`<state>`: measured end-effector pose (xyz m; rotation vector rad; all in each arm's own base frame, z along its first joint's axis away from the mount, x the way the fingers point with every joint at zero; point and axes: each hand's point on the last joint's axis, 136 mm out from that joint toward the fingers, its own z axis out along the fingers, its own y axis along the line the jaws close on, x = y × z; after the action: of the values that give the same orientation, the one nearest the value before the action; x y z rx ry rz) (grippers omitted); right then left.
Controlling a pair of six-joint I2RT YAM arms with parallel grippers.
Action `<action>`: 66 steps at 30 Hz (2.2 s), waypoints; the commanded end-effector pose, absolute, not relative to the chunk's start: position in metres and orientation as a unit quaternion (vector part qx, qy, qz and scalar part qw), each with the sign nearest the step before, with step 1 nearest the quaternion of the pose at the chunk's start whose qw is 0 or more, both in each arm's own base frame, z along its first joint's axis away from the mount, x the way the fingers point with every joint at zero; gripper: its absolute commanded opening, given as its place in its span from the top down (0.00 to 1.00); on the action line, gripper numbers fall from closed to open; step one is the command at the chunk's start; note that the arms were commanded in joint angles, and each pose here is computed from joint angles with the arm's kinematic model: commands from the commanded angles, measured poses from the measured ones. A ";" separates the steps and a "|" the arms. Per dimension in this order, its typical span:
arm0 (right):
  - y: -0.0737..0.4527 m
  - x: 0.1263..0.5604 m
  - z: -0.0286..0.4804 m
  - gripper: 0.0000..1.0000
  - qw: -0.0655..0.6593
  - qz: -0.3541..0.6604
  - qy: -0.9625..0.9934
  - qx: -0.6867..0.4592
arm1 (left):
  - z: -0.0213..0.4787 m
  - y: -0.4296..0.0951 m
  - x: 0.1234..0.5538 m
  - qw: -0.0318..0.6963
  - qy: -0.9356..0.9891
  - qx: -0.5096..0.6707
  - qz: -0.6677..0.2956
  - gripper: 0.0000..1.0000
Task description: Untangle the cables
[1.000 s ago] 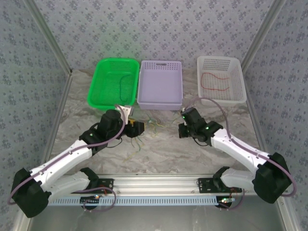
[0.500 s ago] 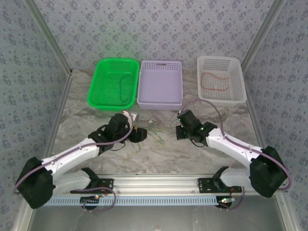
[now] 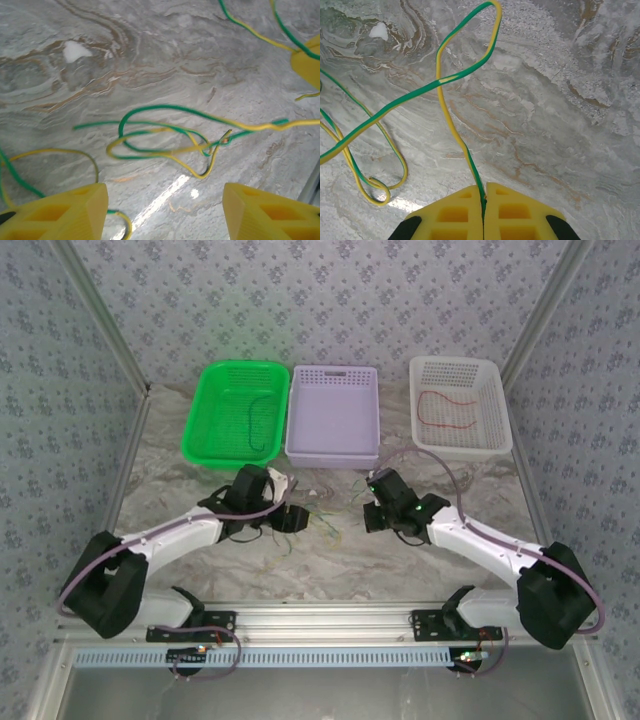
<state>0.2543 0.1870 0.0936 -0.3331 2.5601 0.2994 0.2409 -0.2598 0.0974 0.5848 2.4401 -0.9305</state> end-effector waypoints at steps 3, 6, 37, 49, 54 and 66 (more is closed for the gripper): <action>0.187 0.252 0.085 1.00 0.243 0.122 0.951 -0.143 | 0.102 -0.277 0.250 0.224 0.870 0.247 -0.362 0.37; 0.189 0.252 0.085 1.00 0.240 0.131 0.951 -0.146 | 0.091 -0.282 0.254 0.214 0.874 0.240 -0.366 0.37; 0.169 0.265 0.043 1.00 0.146 0.102 0.976 -0.128 | 0.047 -0.271 0.274 0.198 0.893 0.267 -0.304 0.40; 0.169 0.264 0.044 1.00 0.140 0.116 0.975 -0.125 | 0.029 -0.277 0.284 0.196 0.899 0.299 -0.252 0.39; 0.166 0.265 0.044 1.00 0.139 0.114 0.976 -0.121 | 0.027 -0.280 0.286 0.196 0.898 0.300 -0.255 0.40; 0.153 0.277 0.058 1.00 0.171 0.102 0.976 -0.088 | 0.049 -0.292 0.278 0.222 0.885 0.291 -0.289 1.00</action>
<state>0.2713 0.1584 0.0427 -0.2840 2.8007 0.3130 0.2751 -0.2883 0.0262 0.8313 2.5160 -0.7630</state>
